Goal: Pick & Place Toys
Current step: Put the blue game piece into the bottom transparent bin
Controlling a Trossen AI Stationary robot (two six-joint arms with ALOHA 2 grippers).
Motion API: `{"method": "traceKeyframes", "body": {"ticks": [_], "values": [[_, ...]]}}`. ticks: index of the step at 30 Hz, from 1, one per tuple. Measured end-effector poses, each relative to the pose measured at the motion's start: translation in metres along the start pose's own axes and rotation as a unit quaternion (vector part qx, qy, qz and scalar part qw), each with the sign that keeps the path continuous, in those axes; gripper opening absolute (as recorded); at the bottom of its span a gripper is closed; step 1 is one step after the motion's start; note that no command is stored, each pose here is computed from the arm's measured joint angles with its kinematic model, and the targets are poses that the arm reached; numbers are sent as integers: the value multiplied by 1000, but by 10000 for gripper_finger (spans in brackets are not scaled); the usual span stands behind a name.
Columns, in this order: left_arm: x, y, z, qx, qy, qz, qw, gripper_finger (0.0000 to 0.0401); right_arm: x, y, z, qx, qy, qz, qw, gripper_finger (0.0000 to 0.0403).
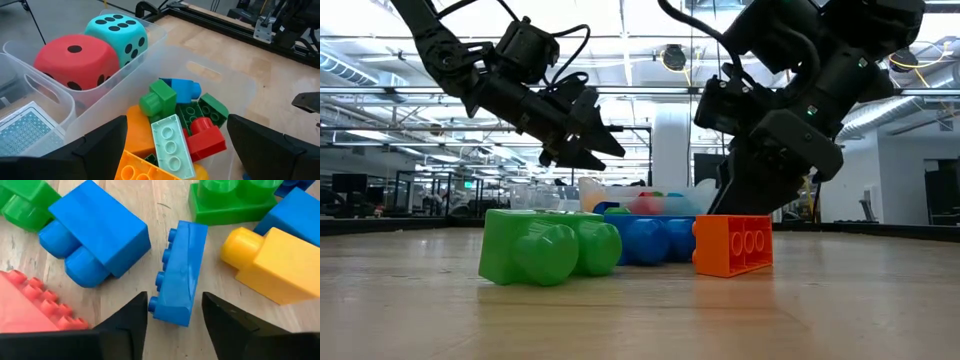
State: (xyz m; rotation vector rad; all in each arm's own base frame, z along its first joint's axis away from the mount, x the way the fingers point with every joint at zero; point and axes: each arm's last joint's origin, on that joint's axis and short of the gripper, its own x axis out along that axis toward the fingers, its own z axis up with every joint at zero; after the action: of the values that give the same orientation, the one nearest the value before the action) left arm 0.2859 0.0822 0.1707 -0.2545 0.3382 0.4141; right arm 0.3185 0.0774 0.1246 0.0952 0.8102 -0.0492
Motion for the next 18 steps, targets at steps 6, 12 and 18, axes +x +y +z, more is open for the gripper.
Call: {"method": "traceKeyframes", "body": {"ticks": [6,12,18], "values": [[0,-3,-1,-29,1,-5,1000,349,0,-3,1,-15,6,13,1000,83],[-1,-10,-1,-20,0,-32,999,349,-26,-10,10,-23,25,37,999,47],[-7,-39,4,32,-39,-164,985,349,-71,-16,25,-37,-8,22,999,47]]}}
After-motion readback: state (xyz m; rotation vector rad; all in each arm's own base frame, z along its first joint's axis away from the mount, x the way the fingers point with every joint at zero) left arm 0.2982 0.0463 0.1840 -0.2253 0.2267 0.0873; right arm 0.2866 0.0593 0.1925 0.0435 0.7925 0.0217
